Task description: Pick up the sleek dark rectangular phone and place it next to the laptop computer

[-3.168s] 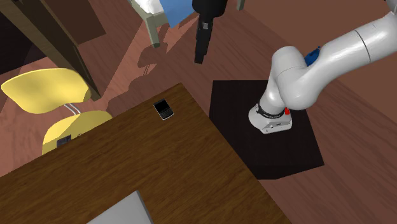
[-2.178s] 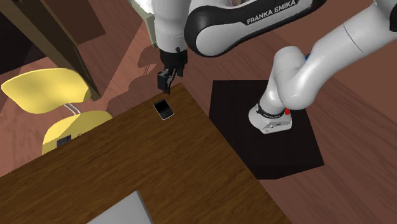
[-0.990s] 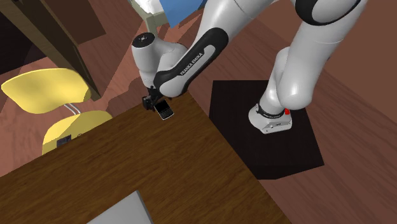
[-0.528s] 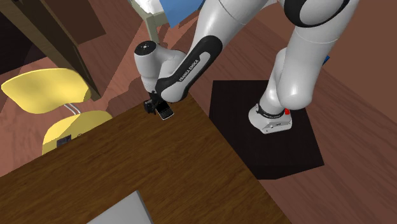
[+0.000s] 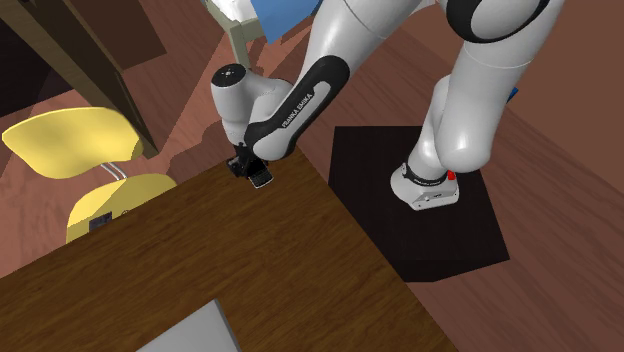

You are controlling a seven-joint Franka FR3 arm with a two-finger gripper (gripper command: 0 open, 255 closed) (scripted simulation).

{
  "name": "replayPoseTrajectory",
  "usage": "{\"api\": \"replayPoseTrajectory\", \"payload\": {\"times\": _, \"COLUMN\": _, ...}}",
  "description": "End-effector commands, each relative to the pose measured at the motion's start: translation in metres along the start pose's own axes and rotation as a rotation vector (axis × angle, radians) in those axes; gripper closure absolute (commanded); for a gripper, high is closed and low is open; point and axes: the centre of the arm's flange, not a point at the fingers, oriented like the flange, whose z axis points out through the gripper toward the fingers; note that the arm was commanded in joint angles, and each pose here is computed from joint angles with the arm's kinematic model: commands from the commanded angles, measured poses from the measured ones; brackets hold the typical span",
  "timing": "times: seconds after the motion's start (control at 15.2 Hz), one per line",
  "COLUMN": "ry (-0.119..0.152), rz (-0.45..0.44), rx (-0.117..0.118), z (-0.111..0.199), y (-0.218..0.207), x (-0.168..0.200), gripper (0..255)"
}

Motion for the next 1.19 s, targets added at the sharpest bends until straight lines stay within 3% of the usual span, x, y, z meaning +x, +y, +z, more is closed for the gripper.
{"api": "replayPoseTrajectory", "payload": {"times": 0.0, "ry": -0.001, "rz": -0.001, "rx": 0.000, "z": 0.001, "y": 0.000, "x": 0.000, "gripper": 255}}
{"api": "replayPoseTrajectory", "payload": {"times": 0.4, "ry": -0.001, "rz": -0.001, "rx": 0.000, "z": 0.001, "y": 0.000, "x": 0.000, "gripper": 255}}
{"api": "replayPoseTrajectory", "payload": {"times": 1.12, "ry": -0.001, "rz": -0.001, "rx": 0.000, "z": -0.057, "y": -0.004, "x": -0.002, "gripper": 255}}
